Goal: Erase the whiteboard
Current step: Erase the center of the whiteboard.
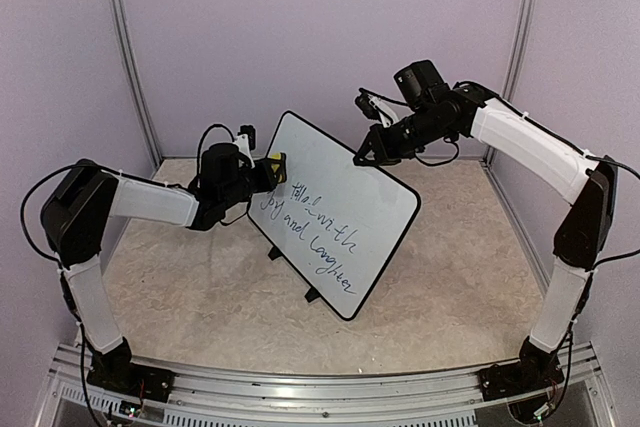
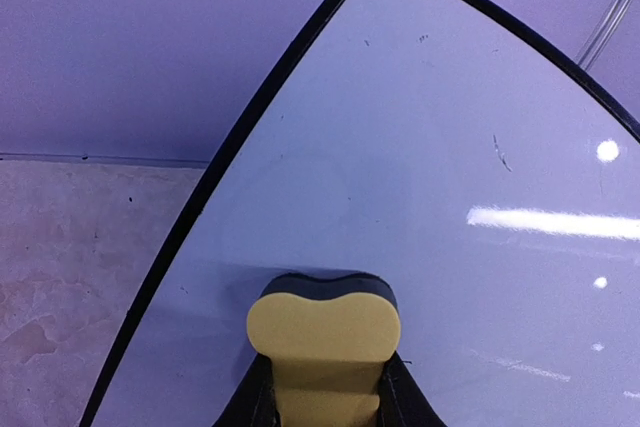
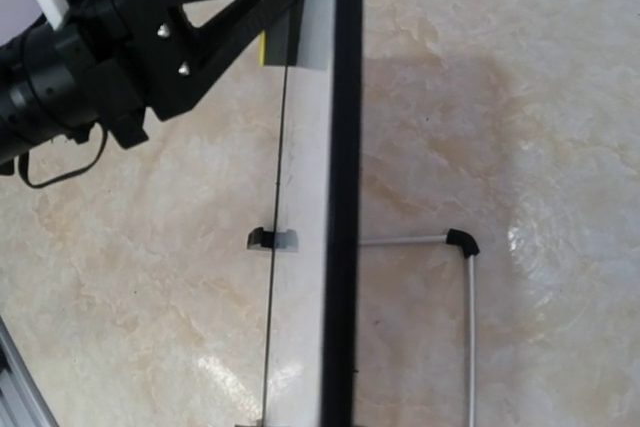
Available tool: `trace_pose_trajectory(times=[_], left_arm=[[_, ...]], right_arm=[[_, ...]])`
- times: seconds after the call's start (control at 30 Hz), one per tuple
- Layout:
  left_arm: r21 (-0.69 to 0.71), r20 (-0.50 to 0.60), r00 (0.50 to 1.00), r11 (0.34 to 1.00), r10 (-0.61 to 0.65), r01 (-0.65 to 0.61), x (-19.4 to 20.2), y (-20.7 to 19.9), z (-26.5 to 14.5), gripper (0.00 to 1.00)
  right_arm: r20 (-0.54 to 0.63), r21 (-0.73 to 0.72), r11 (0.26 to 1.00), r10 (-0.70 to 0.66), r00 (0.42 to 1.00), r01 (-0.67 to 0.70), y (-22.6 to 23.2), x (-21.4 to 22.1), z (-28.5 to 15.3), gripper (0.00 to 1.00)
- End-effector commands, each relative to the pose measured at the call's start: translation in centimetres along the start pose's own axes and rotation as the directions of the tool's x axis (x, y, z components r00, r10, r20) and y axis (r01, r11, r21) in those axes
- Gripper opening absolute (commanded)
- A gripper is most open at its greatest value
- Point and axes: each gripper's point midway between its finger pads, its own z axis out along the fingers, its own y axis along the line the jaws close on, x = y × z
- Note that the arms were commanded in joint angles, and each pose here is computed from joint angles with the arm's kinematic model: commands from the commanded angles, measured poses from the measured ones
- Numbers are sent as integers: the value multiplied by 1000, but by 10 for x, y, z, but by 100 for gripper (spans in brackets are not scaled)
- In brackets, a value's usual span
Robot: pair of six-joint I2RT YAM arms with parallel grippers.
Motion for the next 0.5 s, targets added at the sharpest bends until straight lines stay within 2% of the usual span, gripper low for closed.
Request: trace_pose_trajectory(times=[0.0,0.3,0.47], left_arm=[[32,-29,999,999,24,-23,13,-16,2,12],[90,-146,987,994,71,-58,80,-40,-22,12],[121,-161,981,989,109,-91,92,-53,-31,12]], right_arm=[[-134,-274,954,-164,977,123,67,44,24,0],[-139,-275,953,-167,976,124,66,45,26,0],[-136,-280,952,-168,976,124,67,45,27,0]])
